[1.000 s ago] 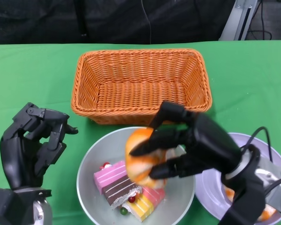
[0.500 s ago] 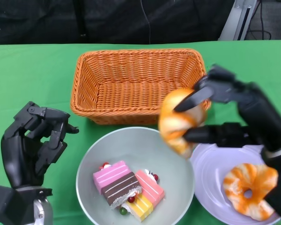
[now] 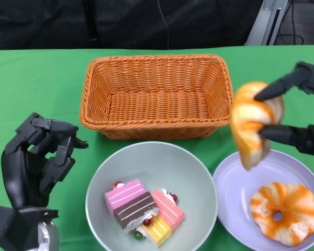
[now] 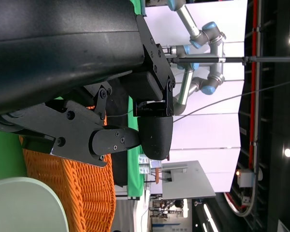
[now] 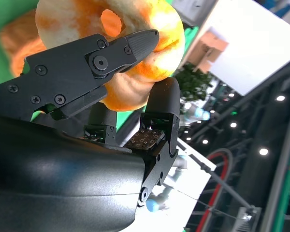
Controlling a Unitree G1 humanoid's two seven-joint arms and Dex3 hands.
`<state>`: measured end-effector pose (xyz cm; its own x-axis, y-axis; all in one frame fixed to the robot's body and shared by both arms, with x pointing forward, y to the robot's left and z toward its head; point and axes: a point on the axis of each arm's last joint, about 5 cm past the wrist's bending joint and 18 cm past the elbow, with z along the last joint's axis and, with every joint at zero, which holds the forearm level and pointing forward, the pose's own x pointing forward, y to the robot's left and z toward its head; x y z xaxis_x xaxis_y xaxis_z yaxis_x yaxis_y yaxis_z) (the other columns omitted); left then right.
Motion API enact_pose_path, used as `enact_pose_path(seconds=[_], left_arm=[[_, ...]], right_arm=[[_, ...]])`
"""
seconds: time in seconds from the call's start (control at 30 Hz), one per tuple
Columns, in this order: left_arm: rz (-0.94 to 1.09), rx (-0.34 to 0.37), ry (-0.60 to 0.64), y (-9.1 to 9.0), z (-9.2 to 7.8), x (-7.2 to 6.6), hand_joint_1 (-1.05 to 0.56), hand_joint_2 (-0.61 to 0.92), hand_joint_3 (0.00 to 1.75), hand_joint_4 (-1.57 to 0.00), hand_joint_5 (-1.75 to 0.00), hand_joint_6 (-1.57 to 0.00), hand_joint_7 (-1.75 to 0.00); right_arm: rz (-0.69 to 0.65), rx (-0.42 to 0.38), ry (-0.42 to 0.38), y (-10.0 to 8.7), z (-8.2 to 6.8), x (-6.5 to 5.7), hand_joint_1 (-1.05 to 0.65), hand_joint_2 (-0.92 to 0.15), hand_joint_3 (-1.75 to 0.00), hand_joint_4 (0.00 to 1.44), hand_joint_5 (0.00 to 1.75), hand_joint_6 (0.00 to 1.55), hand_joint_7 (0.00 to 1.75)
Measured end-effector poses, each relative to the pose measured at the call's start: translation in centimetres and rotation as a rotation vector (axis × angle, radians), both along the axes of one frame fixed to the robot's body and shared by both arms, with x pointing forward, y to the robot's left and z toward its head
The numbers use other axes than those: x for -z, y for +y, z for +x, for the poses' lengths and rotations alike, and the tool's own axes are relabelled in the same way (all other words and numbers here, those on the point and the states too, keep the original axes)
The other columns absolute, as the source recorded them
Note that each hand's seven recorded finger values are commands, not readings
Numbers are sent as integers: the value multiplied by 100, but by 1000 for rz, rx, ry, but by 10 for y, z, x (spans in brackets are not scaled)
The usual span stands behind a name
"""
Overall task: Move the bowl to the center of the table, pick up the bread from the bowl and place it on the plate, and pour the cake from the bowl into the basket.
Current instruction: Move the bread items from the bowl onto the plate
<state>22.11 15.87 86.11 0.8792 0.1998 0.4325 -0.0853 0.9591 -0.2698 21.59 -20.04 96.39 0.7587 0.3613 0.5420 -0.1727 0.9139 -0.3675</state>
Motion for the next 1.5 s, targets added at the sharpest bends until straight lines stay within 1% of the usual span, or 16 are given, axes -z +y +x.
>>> enact_pose_path(seconds=[0.17,0.27,0.4,0.5,0.7,0.93,1.07,1.1,1.2,1.27,1.3,1.37,1.4,1.47,1.5], left_arm=[[3,0,1,0,0,0,-13,86,51,-83,-142,-88,-109],[4,-1,1,1,0,0,-13,86,50,-84,-142,-88,-109],[3,-5,1,3,0,0,-13,86,49,-84,-142,-88,-109],[4,-5,1,3,0,0,-13,85,50,-83,-142,-88,-109],[7,-4,2,3,0,0,-14,86,50,-83,-142,-87,-110],[9,-1,4,3,0,0,-14,85,50,-83,-142,-87,-111],[10,-1,4,3,0,1,-14,85,50,-83,-143,-87,-111],[10,-1,4,3,0,1,-14,85,50,-83,-143,-87,-111],[11,0,4,3,0,1,-14,85,50,-83,-142,-87,-111],[11,0,4,3,0,1,-13,86,51,-83,-142,-87,-111],[11,1,4,3,0,1,-13,86,51,-83,-142,-87,-111],[11,1,4,3,0,1,-13,86,52,-83,-142,-87,-111],[11,1,4,3,0,1,-13,85,52,-82,-142,-86,-111],[10,2,3,2,0,1,-14,85,51,-82,-143,-86,-111],[9,2,3,2,0,1,-14,85,51,-82,-143,-86,-111]], right_arm=[[-79,49,100,-13,-3,17,-15,-92,-18,75,157,66,124],[-140,80,158,-20,-3,28,-12,-92,-15,79,150,68,117],[-198,109,220,-27,-3,40,-8,-92,-15,79,146,69,112],[-236,124,261,-29,-3,48,-9,-92,-15,79,142,71,104],[-265,129,329,-33,-1,61,-11,-92,-13,77,142,72,98],[-301,82,385,-29,7,69,-13,-92,-14,71,144,72,95],[-322,66,414,-26,12,74,-12,-92,-12,74,142,76,87],[-330,61,420,-25,13,76,-12,-92,-11,75,140,78,83],[-352,56,439,-23,17,81,-13,-92,-11,77,136,80,77],[-367,43,452,-20,19,83,-14,-92,-12,76,130,81,71],[-381,39,463,-19,20,84,-15,-92,-13,77,122,83,61],[-398,31,481,-18,22,84,-16,-92,-12,78,111,86,50],[-410,26,488,-17,23,85,-17,-92,-12,79,108,87,44],[-431,13,506,-15,23,85,-18,-92,-13,79,106,86,40],[-441,11,512,-15,23,86,-19,-92,-11,79,100,88,34]])
